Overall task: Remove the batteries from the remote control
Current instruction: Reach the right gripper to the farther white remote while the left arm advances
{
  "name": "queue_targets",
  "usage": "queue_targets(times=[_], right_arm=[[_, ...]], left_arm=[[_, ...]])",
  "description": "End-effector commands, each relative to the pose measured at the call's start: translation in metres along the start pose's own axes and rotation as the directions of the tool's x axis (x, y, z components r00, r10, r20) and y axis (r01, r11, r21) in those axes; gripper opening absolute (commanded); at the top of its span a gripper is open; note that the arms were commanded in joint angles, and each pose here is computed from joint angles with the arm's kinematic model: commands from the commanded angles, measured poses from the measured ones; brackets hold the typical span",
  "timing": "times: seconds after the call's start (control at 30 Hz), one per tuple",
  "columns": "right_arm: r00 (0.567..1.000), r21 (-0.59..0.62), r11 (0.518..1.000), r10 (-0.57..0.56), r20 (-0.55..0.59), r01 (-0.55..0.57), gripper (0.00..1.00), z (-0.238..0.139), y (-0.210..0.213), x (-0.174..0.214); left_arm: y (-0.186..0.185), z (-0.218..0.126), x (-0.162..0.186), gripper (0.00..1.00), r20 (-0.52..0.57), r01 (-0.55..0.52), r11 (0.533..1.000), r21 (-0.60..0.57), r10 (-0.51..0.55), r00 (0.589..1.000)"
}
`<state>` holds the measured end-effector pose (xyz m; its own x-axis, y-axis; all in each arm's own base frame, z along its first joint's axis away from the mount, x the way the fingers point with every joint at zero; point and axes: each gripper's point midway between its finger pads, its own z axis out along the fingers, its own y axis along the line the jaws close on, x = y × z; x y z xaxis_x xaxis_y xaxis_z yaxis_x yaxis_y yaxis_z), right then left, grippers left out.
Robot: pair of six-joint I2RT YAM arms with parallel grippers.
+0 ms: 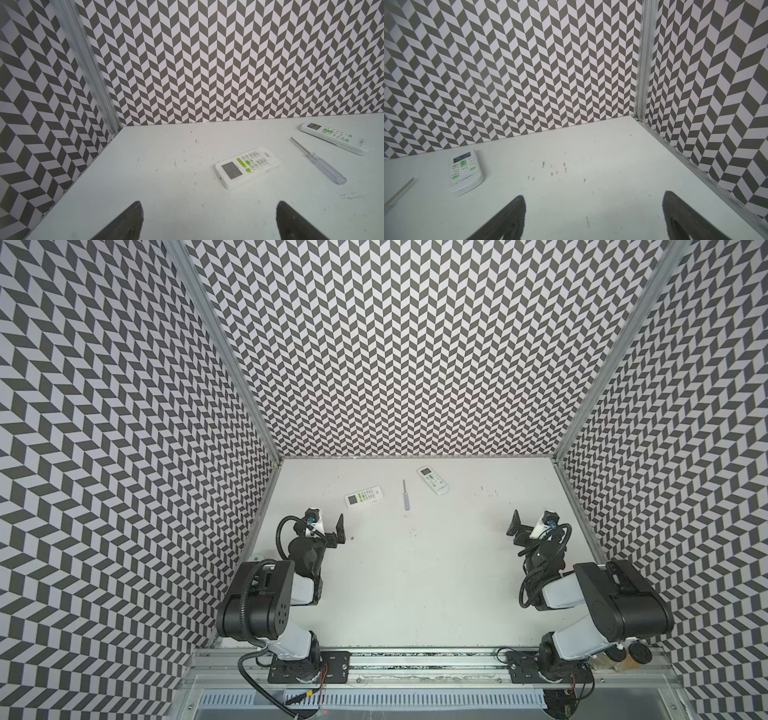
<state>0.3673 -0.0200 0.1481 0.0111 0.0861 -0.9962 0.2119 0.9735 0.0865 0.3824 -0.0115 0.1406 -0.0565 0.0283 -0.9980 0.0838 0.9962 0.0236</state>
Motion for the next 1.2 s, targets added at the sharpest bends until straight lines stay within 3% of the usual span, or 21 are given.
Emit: queue_targets(times=[0.0, 0.73, 0.83, 1.0, 1.07, 1.17], right_arm=[[0.999, 0.003, 1.0, 0.008, 0.038, -0.008, 0.99, 0.0, 0.0, -0.008], [0.999, -0.004, 1.0, 0.012, 0.037, -0.012, 0.99, 0.0, 0.0, -0.008], [0.998, -0.012, 1.0, 0.012, 0.058, -0.011, 0.99, -0.005, 0.001, -0.014], [0.998, -0.021, 0.998, -0.053, 0.043, 0.054, 0.99, 0.003, 0.021, -0.035], [0.997, -0.029, 0.996, -0.078, 0.013, 0.079, 0.99, 0.007, 0.034, -0.044], [1.0, -0.058, 0.998, -0.001, -0.025, 0.0, 0.99, 0.014, 0.048, -0.06]], left_arm=[[0.0, 0.001, -0.009, 1.0, 0.036, -0.001, 1.0, -0.004, 0.001, 0.999], [-0.001, -0.001, -0.013, 1.0, 0.047, -0.021, 0.999, -0.046, 0.023, 0.999], [-0.008, 0.01, -0.018, 1.0, -0.004, -0.037, 0.999, -0.009, 0.036, 0.999], [-0.036, 0.051, -0.046, 1.0, -0.177, -0.09, 0.989, 0.118, 0.11, 0.978], [-0.05, 0.059, -0.073, 1.0, -0.2, -0.096, 0.981, 0.168, 0.129, 0.971], [-0.064, 0.054, -0.115, 1.0, -0.193, -0.068, 0.979, 0.191, 0.106, 0.975]])
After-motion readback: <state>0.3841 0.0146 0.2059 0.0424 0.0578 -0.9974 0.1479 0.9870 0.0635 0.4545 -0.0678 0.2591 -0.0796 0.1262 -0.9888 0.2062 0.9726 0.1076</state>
